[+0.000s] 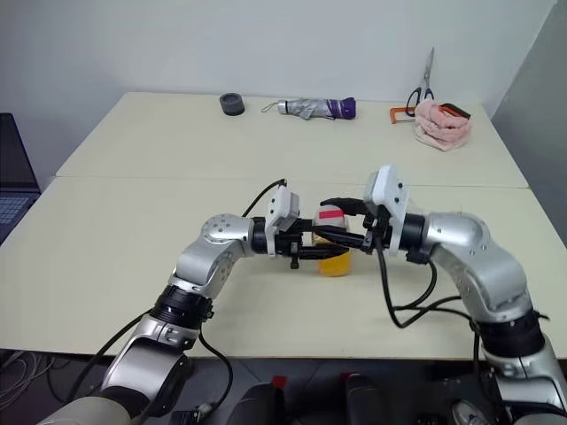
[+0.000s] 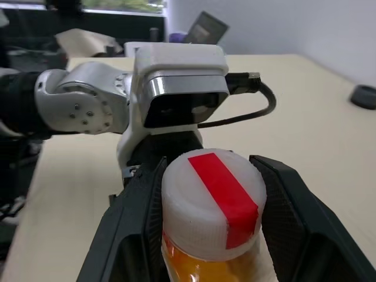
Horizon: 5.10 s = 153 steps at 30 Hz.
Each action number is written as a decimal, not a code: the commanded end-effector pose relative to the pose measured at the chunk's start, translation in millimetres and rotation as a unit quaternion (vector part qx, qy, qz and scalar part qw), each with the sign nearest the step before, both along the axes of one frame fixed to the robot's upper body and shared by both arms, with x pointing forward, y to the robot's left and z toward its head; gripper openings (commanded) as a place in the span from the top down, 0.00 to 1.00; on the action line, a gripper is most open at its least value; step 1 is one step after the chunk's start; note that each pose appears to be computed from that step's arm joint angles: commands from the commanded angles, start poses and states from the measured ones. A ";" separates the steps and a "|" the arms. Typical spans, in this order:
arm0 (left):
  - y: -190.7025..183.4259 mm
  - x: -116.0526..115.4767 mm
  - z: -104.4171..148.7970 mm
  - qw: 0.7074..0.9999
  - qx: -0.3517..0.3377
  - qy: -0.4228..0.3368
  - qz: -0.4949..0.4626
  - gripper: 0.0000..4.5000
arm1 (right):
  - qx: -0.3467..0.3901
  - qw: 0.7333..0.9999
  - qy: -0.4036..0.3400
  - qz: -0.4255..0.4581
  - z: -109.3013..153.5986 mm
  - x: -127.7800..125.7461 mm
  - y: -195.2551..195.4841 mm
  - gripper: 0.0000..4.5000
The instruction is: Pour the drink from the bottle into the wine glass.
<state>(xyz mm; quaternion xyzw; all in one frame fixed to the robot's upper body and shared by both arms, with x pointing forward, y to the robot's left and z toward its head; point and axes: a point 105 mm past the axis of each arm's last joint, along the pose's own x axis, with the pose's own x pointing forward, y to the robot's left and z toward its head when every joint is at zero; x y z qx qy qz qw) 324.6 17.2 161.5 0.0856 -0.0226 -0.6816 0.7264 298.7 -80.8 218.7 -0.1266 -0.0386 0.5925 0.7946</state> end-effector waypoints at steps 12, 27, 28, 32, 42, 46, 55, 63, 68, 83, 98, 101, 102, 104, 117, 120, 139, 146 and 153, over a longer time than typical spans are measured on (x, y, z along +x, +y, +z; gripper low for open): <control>8.9 3.3 17.2 0.999 -0.019 -0.025 0.018 0.57 | 0.084 0.983 -0.053 -0.154 20.2 -27.5 -10.9 0.11; 0.2 7.8 15.6 0.999 -0.009 -0.034 0.005 0.57 | 0.094 0.954 -0.071 -0.277 8.8 -17.1 11.6 0.11; -0.2 7.6 15.3 0.999 -0.008 -0.034 0.004 0.57 | 0.093 0.953 -0.071 -0.279 8.3 -16.5 11.5 0.11; 0.1 7.0 13.8 0.999 -0.006 -0.035 0.004 0.57 | 0.093 0.956 -0.066 -0.272 7.2 -16.8 14.4 0.11; 4.6 8.1 11.1 0.999 -0.001 -0.037 0.009 0.57 | 0.104 0.961 -0.063 -0.247 12.1 -21.6 23.9 0.46; 5.5 8.4 10.9 0.999 0.000 -0.037 0.010 0.57 | 0.095 0.966 -0.053 -0.233 6.9 -24.0 27.3 0.60; 5.1 7.2 13.9 0.999 0.000 -0.042 0.005 0.57 | 0.090 0.976 -0.034 -0.195 -3.0 -26.5 31.0 0.60; 4.1 2.1 22.8 0.998 0.003 -0.057 -0.018 0.57 | 0.029 0.999 -0.028 -0.020 -5.2 -14.8 10.3 0.60; 6.1 3.6 25.5 0.998 0.002 -0.059 -0.013 0.57 | 0.006 1.000 -0.003 0.010 -0.1 -4.3 -0.9 0.60; 9.8 5.8 22.1 0.998 0.003 -0.058 0.002 0.58 | 0.042 0.997 -0.032 -0.052 14.6 -16.2 -13.1 0.06; 6.2 5.4 17.4 0.999 0.004 -0.054 -0.004 0.58 | 0.052 0.969 -0.146 -0.190 16.8 -22.3 9.2 0.06; 4.5 5.4 17.7 0.999 0.003 -0.054 -0.006 0.58 | 0.050 0.967 -0.150 -0.201 16.1 -18.4 6.9 0.06; 4.2 5.4 17.8 0.998 0.003 -0.054 -0.006 0.58 | 0.050 0.966 -0.151 -0.204 16.4 -17.4 5.9 0.06; 4.0 5.3 17.8 0.998 0.002 -0.054 -0.007 0.58 | 0.055 0.963 -0.152 -0.217 18.2 -14.3 2.2 0.06; 6.1 4.4 14.6 0.999 0.005 -0.052 -0.003 0.58 | 0.058 0.959 -0.136 -0.242 13.7 -14.5 -13.5 0.06; 7.0 4.4 14.0 0.999 0.007 -0.052 -0.003 0.58 | 0.058 0.958 -0.134 -0.245 12.8 -14.9 -15.3 0.06; 8.8 4.7 13.5 0.999 0.009 -0.052 0.001 0.58 | 0.055 0.959 -0.122 -0.249 10.1 -19.4 -20.1 0.06; 9.3 5.2 13.9 0.999 0.008 -0.053 0.002 0.58 | 0.052 0.960 -0.116 -0.248 8.5 -22.3 -20.9 0.06; 8.8 5.6 14.7 0.999 0.006 -0.054 0.003 0.58 | 0.047 0.962 -0.110 -0.244 5.9 -24.9 -22.0 0.06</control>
